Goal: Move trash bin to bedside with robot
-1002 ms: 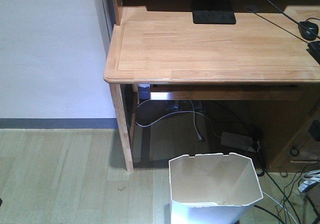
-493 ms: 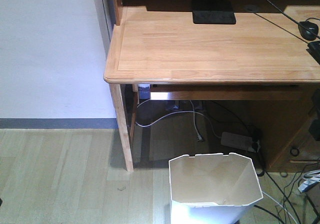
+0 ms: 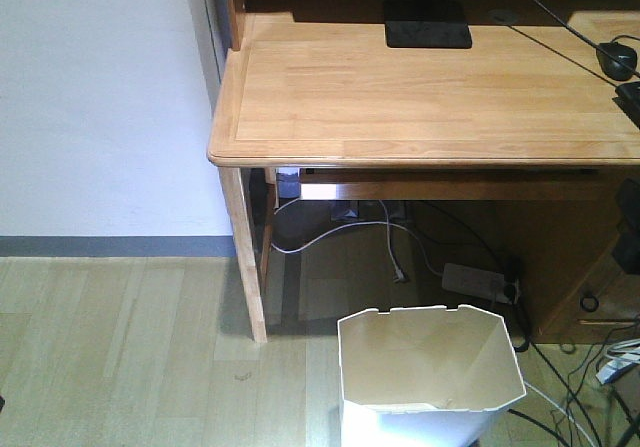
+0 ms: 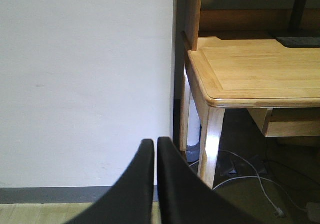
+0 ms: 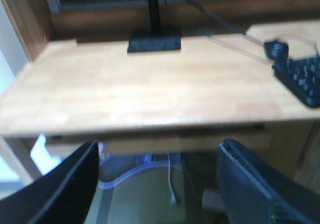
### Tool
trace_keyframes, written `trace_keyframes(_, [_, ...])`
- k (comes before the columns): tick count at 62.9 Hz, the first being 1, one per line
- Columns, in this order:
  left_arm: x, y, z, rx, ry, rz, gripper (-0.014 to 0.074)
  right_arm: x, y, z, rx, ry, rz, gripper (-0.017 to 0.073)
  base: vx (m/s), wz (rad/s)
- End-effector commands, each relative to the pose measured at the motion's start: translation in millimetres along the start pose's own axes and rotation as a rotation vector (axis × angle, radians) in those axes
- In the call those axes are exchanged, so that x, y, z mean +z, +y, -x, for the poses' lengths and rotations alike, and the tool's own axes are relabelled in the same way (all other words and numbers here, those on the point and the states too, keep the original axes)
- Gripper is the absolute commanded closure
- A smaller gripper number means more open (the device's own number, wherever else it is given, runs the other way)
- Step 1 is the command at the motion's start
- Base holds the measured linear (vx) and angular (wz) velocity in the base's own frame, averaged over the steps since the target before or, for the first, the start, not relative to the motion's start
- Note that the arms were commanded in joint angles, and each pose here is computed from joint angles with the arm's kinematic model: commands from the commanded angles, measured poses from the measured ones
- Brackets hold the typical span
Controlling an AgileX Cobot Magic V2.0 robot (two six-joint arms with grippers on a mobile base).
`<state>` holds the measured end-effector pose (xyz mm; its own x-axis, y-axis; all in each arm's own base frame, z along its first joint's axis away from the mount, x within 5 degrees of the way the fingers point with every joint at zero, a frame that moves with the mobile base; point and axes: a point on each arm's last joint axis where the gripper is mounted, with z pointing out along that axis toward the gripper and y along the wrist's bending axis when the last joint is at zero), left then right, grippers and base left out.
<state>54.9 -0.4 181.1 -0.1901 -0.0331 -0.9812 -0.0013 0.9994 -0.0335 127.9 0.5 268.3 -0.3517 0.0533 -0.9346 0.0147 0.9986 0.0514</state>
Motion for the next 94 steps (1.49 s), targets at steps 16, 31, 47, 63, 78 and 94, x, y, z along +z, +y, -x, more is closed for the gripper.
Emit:
trace_keyframes(16, [0.5, -0.1, 0.8, -0.007, -0.065, -0.004, 0.0600, 43.4, 2.6, 27.6, 0.006, 0.256, -0.002, 0.0062, 0.00, 0.00])
trace_keyframes(31, [0.5, -0.1, 0.8, -0.007, -0.065, -0.004, 0.0600, 83.4, 3.6, 23.9, -0.052, 0.485, 0.018, 0.0068, 0.00, 0.00])
trace_keyframes(47, [0.5, -0.1, 0.8, -0.007, -0.065, -0.004, 0.0600, 130.1, 4.2, 7.3, -0.091, 0.647, 0.049, 0.0069, 0.00, 0.00])
trace_keyframes(63, [0.5, -0.1, 0.8, -0.007, -0.065, -0.004, 0.0600, 175.5, -17.5, -20.4, -0.100, 0.809, 0.034, 0.0069, 0.00, 0.00])
trace_keyframes(78, [0.5, -0.1, 0.8, -0.007, -0.065, -0.004, 0.0600, 203.7, -45.9, -60.4, -0.125, 0.907, 0.038, 0.0069, 0.00, 0.00])
trace_keyframes(94, [0.5, -0.1, 0.8, -0.007, -0.065, -0.004, 0.0600, 237.4, -50.9, -116.7, -0.129, 0.953, 0.047, 0.0069, 0.00, 0.00])
